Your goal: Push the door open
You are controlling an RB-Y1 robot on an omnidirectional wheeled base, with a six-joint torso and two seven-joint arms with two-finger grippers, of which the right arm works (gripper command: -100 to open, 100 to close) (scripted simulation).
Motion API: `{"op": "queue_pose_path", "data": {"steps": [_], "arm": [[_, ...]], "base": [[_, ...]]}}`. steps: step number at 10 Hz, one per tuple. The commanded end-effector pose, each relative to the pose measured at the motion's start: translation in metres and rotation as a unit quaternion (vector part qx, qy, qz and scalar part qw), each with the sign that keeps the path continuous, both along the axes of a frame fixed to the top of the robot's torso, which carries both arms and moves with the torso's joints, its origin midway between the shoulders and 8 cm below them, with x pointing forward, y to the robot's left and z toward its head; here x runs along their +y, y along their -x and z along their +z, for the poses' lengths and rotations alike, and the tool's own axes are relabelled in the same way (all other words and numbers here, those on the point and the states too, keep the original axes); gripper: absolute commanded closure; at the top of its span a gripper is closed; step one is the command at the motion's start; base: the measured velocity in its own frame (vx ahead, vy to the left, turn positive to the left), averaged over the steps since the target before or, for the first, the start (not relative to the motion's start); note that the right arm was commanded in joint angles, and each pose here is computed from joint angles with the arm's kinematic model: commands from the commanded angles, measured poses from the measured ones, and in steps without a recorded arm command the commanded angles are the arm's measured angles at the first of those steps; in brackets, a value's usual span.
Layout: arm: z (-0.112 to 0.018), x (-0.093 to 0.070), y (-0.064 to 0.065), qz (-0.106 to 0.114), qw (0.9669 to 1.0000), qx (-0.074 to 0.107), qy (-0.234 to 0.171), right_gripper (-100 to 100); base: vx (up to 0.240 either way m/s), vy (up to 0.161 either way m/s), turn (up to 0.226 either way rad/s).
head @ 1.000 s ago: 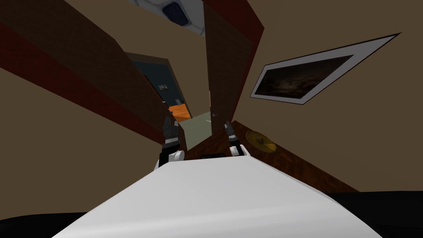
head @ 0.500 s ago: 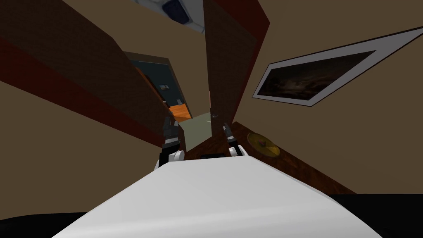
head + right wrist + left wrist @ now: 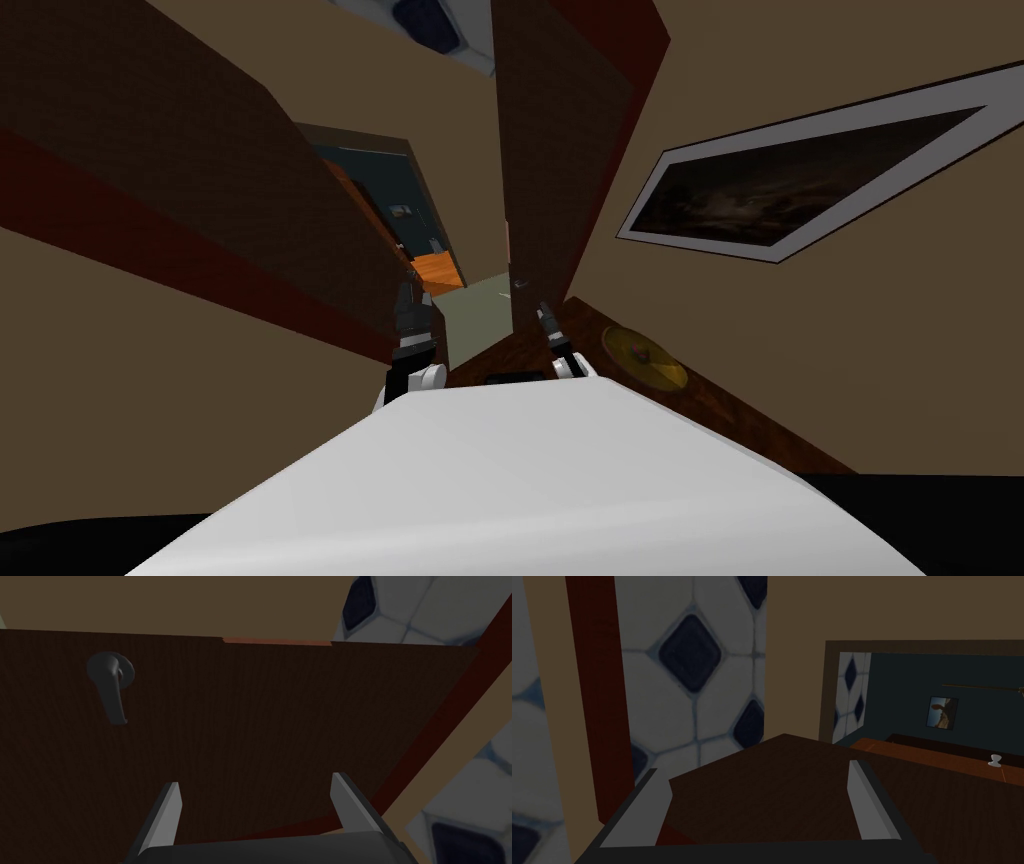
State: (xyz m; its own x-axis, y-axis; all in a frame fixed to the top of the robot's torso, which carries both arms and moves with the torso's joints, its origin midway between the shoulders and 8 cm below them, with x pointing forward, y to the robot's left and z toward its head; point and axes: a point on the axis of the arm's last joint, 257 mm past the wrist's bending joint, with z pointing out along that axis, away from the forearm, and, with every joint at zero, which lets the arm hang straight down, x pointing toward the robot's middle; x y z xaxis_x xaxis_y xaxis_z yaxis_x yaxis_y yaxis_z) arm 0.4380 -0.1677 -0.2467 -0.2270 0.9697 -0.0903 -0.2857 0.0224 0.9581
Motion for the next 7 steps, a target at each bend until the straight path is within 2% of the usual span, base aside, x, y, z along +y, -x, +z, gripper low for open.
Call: {"op": "queue_pose_path", "data": {"steps": [1,7], "arm": [[-0.012,0.004,0.0,0.006,0.9999,0.011,-0.001,-100],[-0.052,0.015,0.001,0.028,0.9984,0.049,-0.002,-100]], "base": [[0.087,-0.057,0.04],[0.095,-0.048,0.044]]}}
